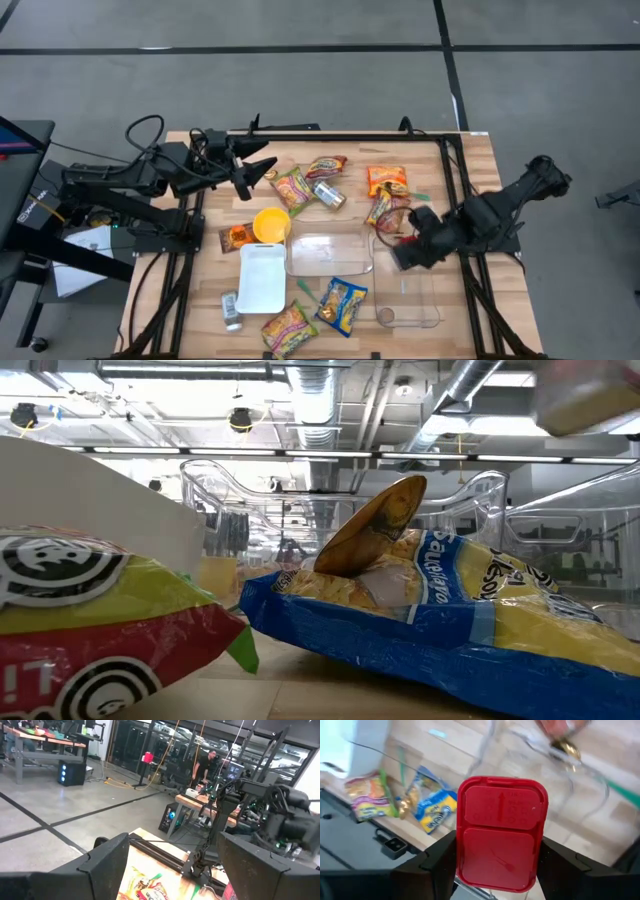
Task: Pick & Place Food Item
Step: Put the red seasoning can into the right transparent bin
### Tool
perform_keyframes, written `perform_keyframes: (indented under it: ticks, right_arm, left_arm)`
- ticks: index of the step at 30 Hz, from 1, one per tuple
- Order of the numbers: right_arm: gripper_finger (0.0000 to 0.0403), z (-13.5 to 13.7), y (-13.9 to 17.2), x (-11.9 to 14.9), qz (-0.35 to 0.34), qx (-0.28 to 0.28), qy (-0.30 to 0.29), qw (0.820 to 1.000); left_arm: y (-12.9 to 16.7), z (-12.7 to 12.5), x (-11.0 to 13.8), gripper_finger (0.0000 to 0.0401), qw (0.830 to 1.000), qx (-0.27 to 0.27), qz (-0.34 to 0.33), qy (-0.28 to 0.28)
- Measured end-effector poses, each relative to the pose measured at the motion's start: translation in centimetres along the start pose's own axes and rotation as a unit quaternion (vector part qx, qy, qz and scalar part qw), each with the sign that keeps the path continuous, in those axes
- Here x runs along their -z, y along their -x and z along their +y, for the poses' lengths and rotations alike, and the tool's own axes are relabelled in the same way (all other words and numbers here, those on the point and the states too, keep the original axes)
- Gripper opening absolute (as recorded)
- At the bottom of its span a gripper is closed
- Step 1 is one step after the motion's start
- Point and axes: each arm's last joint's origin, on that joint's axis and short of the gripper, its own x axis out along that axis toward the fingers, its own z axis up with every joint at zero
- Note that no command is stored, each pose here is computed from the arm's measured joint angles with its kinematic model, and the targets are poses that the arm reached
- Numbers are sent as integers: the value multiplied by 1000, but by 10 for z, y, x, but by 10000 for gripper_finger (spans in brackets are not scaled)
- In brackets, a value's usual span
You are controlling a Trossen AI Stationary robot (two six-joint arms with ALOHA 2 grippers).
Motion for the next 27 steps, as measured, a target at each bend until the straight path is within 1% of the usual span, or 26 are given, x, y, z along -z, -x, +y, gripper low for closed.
perform_keyframes:
  ticks: [2, 6, 12, 20, 24, 27]
  right_arm:
    - [217, -3, -7, 10, 3, 15, -11, 1000]
    - [217, -7, -20, 24, 9, 17, -40, 999]
    - [217, -16, -35, 40, 10, 35, -83, 996]
    - [217, -22, -50, 47, 6, 47, -112, 993]
    - [217, -18, -60, 50, 11, 35, -120, 992]
    - [217, -10, -73, 55, 12, 42, -123, 991]
  left_arm:
    - [0, 0, 0, 297, 1000, 0, 0, 0]
    - [0, 0, 0, 297, 1000, 0, 0, 0]
    - [0, 0, 0, 297, 1000, -1, 0, 3]
    - [-1, 1, -1, 297, 1000, -7, -3, 6]
    - [-1, 2, -1, 297, 1000, -17, -7, 6]
    - [-1, 2, -1, 297, 1000, -20, -8, 5]
